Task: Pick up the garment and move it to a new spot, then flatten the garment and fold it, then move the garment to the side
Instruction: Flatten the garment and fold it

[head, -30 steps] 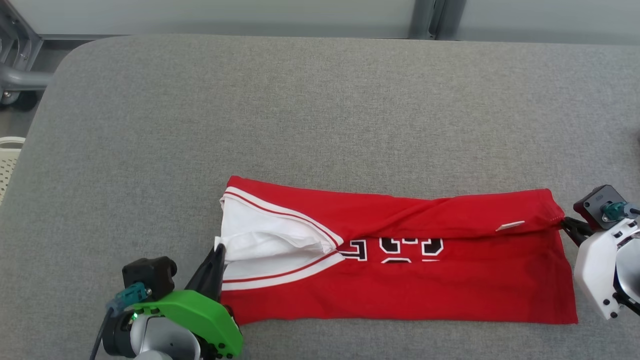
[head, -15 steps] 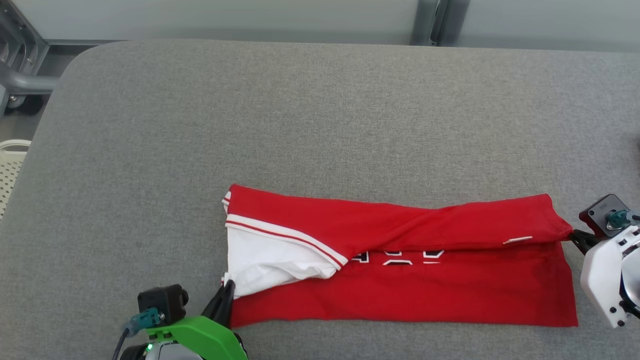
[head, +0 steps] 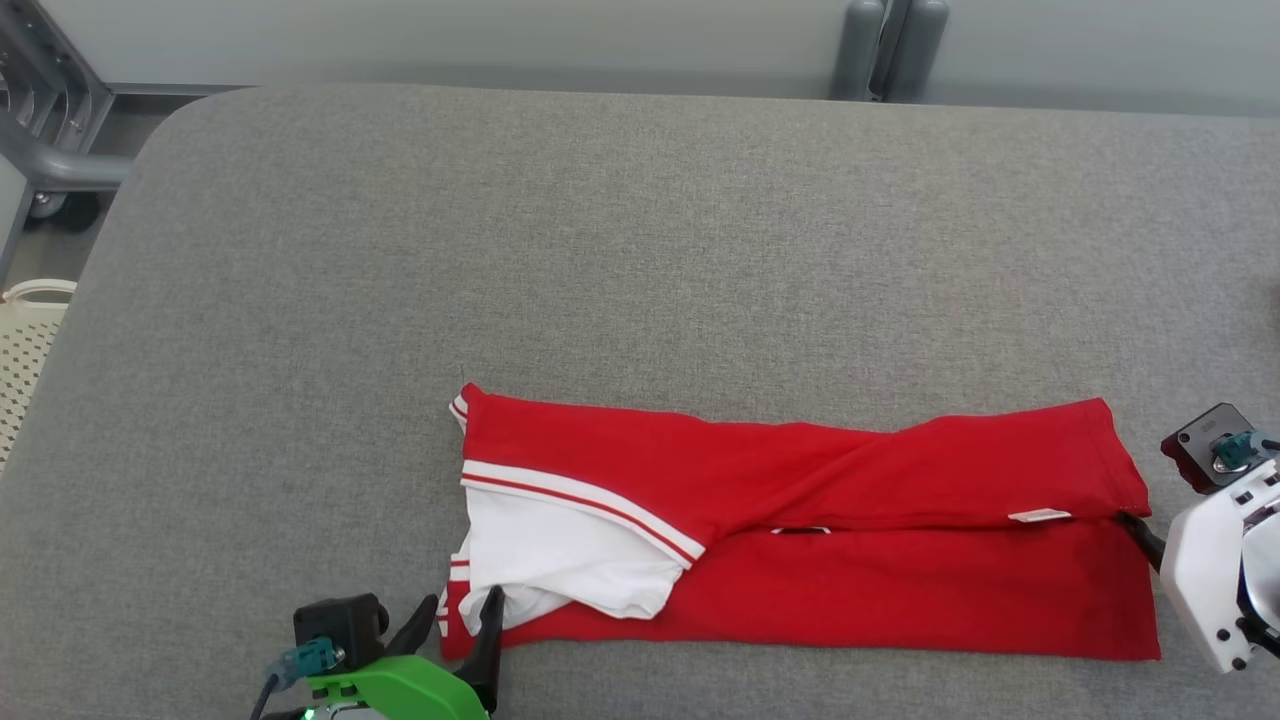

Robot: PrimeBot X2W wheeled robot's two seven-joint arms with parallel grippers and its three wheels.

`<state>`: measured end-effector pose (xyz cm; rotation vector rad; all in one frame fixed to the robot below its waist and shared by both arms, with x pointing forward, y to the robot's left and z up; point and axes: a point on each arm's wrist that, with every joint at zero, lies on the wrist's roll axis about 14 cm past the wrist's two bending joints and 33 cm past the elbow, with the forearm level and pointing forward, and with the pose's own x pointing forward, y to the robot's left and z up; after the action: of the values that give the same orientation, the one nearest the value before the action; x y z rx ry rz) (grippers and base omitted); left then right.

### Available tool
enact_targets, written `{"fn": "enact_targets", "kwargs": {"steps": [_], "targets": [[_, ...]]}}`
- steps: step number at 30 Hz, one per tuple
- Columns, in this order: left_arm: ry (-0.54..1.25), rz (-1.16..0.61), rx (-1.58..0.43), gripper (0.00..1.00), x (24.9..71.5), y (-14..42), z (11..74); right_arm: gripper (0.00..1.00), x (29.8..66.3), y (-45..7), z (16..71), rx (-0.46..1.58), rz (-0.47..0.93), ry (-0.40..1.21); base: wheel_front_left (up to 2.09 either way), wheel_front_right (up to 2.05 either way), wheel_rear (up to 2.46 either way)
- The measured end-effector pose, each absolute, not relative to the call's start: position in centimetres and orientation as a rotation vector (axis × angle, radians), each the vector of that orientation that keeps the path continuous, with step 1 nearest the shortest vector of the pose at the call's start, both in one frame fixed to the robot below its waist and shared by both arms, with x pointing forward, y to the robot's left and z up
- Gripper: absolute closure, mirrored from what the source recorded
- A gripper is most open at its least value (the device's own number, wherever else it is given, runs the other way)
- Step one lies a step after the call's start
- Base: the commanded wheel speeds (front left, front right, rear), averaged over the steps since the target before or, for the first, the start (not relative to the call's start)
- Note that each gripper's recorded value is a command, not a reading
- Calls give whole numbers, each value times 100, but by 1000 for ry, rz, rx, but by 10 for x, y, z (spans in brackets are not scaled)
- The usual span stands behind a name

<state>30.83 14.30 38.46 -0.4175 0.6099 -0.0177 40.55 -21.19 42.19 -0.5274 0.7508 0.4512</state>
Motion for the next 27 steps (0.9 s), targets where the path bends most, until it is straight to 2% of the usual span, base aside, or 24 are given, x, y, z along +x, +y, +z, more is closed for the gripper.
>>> {"fn": "enact_targets", "kwargs": {"steps": [9,16,21,27], "targets": [[432,-7,-374,0,323,163,406,0,397,-205,430,-425,422,695,0,0,0],[159,-38,-415,0,342,177,460,0,396,-199,454,-293,353,549,0,0,0],[-18,38,-385,0,353,204,504,0,387,-185,466,-163,319,452,0,0,0],[-81,84,-334,0,342,216,515,0,379,-174,481,-26,266,320,0,0,0]]}}
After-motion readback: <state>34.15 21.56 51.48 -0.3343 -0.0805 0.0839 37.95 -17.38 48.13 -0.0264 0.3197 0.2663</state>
